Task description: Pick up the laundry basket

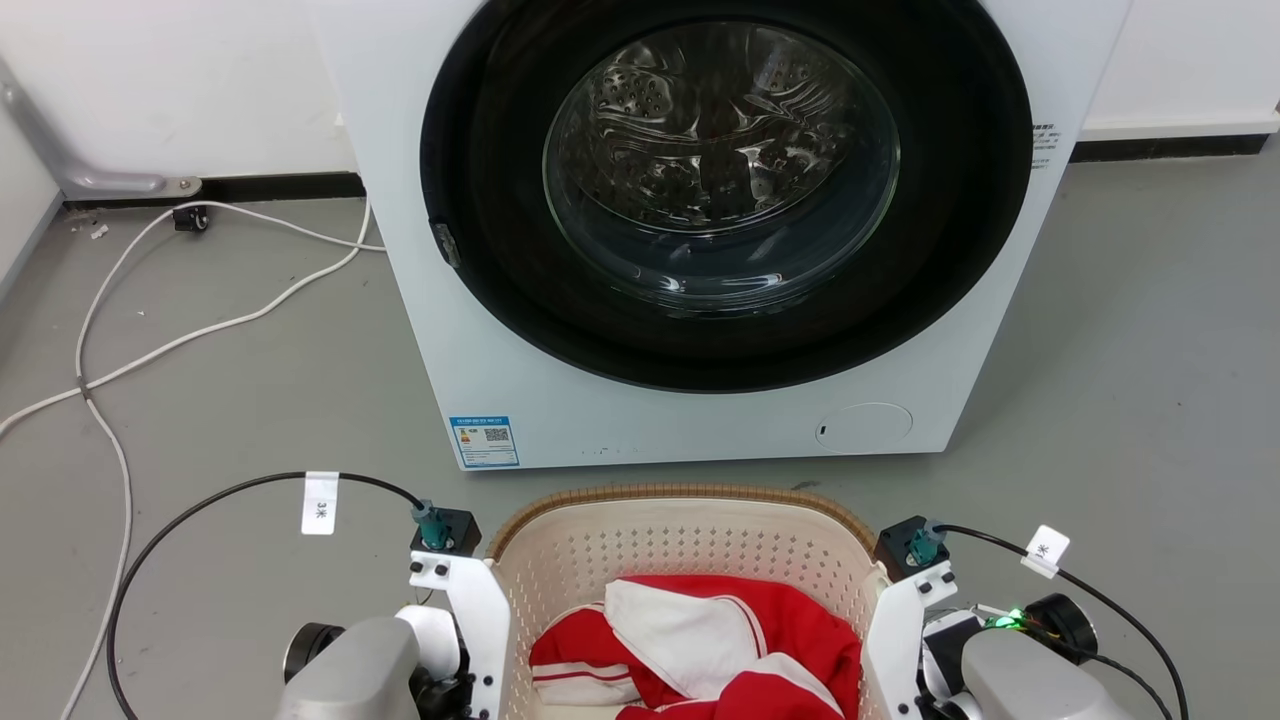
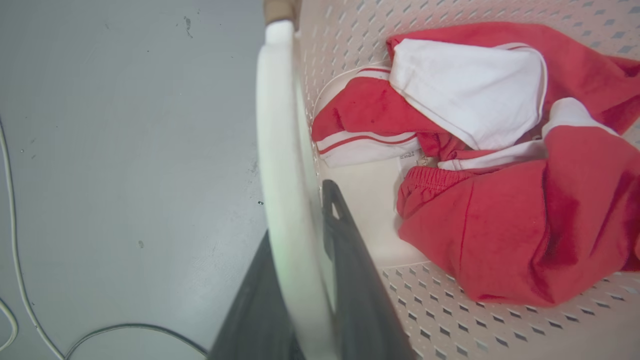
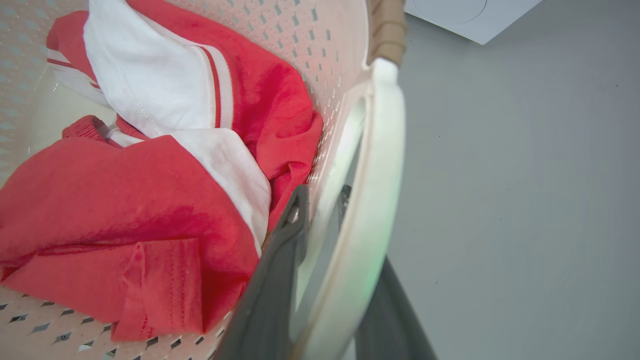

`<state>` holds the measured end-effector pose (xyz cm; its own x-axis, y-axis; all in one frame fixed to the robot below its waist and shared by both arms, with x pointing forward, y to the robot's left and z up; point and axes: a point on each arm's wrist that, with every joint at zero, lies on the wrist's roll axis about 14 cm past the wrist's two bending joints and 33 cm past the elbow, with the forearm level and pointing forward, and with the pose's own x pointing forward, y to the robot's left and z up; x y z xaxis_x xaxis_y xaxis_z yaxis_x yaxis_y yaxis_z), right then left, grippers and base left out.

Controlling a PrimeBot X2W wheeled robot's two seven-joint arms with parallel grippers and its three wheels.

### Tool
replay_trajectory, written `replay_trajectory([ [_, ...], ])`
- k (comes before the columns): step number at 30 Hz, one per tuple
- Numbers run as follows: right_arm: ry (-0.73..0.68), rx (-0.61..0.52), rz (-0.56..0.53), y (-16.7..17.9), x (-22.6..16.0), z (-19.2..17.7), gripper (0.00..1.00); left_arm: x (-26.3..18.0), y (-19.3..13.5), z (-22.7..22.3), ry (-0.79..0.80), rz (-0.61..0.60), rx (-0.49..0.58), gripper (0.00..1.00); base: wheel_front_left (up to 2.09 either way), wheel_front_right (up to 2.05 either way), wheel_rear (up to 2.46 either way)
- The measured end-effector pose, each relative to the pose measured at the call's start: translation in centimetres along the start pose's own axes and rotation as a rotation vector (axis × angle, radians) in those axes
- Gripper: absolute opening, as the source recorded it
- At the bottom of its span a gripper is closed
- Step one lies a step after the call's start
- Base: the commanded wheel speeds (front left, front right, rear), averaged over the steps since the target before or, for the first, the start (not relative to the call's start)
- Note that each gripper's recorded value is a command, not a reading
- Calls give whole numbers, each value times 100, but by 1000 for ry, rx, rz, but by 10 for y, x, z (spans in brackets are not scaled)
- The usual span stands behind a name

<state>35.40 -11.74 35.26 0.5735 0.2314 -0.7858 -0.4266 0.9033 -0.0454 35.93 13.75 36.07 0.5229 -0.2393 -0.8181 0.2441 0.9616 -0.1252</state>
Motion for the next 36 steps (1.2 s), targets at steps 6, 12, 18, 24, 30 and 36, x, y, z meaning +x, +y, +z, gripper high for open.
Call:
replay_trajectory([
  [6,0,3,3,0,0,-1,0,0,0,-2,4,-1,-2,0,0,0,0],
  [12,-1,3,7,2,1,-2,0,0,1,-4,9,-2,-3,0,0,0,0],
  [18,-3,4,9,2,1,-2,0,1,1,-5,12,-3,-8,0,0,0,0],
  [24,-1,11,12,3,2,-3,0,1,1,-7,18,-4,-10,0,0,0,0],
  [30,0,13,14,4,2,-4,0,1,2,-8,20,-3,-9,0,0,0,0],
  [36,-1,16,16,4,3,-4,0,2,2,-9,19,-4,-10,0,0,0,0],
])
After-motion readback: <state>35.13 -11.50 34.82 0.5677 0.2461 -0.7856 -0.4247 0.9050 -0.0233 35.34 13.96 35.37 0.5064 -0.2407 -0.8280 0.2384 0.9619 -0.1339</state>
